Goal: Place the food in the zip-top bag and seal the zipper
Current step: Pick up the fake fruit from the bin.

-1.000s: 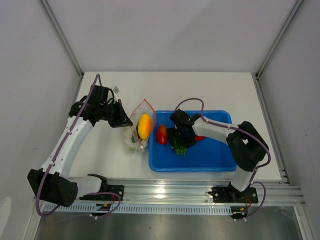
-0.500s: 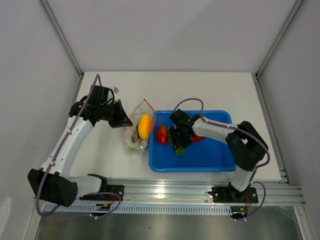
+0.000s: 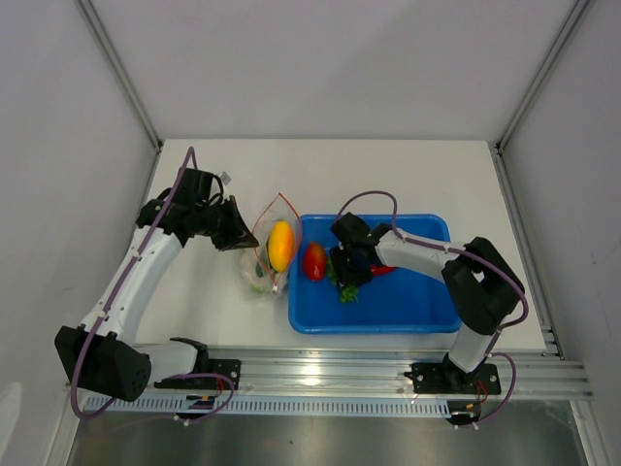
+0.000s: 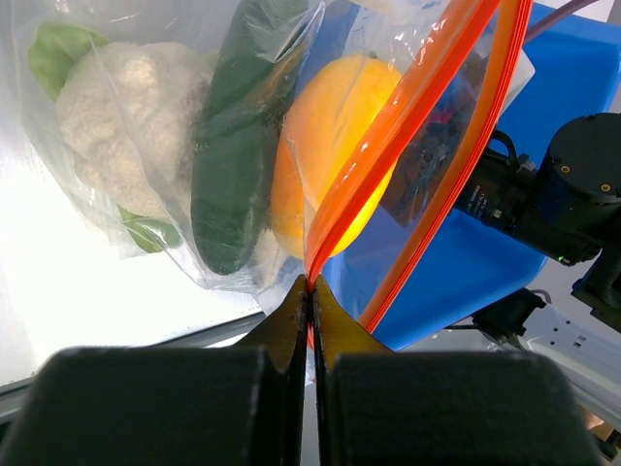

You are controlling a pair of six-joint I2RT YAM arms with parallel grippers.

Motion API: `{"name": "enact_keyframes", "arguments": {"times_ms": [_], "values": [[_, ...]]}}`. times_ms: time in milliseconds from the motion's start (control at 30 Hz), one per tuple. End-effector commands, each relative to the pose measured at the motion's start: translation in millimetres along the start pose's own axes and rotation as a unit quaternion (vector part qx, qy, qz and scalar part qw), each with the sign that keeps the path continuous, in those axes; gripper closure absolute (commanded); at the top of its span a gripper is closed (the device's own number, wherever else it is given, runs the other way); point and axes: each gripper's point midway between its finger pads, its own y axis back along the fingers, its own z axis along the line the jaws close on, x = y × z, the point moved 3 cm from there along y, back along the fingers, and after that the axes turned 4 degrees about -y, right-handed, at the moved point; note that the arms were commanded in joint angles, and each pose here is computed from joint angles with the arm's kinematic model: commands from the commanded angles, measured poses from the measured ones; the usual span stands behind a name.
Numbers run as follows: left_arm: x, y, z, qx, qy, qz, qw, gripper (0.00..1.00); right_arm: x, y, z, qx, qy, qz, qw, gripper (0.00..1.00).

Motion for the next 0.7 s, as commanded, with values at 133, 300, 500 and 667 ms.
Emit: {"name": "enact_keyframes", "arguments": {"times_ms": [133, 300, 500, 667], "values": [[-3.0, 1.2, -5.2, 0.011, 0.005, -0.009, 1.000, 0.99, -7.7, 21.9, 6.0, -0.011, 0.009, -0.024, 1.000, 0.89], [-6.4, 1.6, -8.2, 0.015, 0.004, -0.009, 1.000, 0.99, -17.2, 42.0, 11.8, -0.020, 0.010, -0.041, 0.999, 0.94], [-6.7, 0.0, -8.0, 0.015, 0.004, -0.006, 1.000, 0.99, -33.1, 80.9, 21.6, -0.043, 0.018, -0.078, 0.996, 1.00], [-5.3, -0.4, -7.3, 0.015, 0.003, -0.003, 1.000, 0.99, -43.8, 111.0, 30.1, -0.065, 0.024, -0.108, 0.992, 1.00]]}}
